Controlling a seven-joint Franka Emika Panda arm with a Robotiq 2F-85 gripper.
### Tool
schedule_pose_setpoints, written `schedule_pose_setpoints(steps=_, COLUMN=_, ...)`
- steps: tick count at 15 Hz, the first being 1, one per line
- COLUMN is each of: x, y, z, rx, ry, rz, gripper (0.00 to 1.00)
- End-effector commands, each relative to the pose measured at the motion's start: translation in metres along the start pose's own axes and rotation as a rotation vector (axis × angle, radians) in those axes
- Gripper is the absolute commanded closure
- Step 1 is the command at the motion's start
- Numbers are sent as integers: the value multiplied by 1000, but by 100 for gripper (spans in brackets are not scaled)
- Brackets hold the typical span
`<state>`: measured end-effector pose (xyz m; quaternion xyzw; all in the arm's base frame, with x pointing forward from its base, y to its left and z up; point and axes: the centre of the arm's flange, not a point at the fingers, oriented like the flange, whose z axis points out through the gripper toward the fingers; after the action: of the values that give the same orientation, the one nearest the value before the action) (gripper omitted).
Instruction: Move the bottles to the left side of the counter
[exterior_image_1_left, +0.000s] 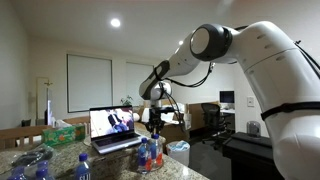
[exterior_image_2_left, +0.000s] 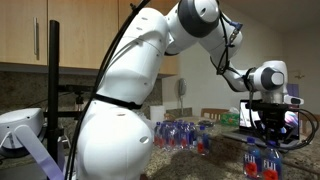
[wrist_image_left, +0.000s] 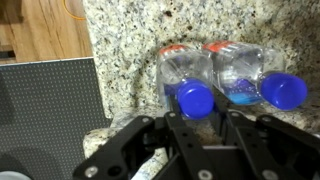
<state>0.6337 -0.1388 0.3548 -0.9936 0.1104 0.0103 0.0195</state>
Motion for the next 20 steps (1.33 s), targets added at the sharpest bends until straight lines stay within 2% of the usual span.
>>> schedule_pose_setpoints(steps=1, x=2, y=0, z=-10, rx=-49, ry=-28, rz=23, gripper=86)
schedule_pose_setpoints(steps=3, x=-2, y=2, z=-22, rx=-77, ry=-41, rz=0, gripper=86)
schedule_pose_setpoints(steps=6, x=-12, y=1, z=-66, rx=-122, ry=-87, rz=-79, gripper=86)
schedule_pose_setpoints(steps=9, x=-31, y=-13, z=-129, rx=-124, ry=-95, rz=-80, gripper=86)
schedule_pose_setpoints(steps=11, x=-50, y=-27, z=-179, rx=-93, ry=-76, rz=-69, gripper=86)
schedule_pose_setpoints(steps=13, x=-69, y=-51, z=-214, rx=-72, ry=-52, rz=-94, gripper=86)
schedule_pose_setpoints(steps=15, x=-79, y=-87, z=-234, rx=-54, ry=9, rz=-149, gripper=86)
schedule_pose_setpoints(steps=18, x=-82, y=-147, z=-233, rx=-24, ry=22, rz=-240, gripper=86)
schedule_pose_setpoints(steps=20, x=-81, y=-185, z=-215, rx=-17, ry=6, rz=-303, gripper=86)
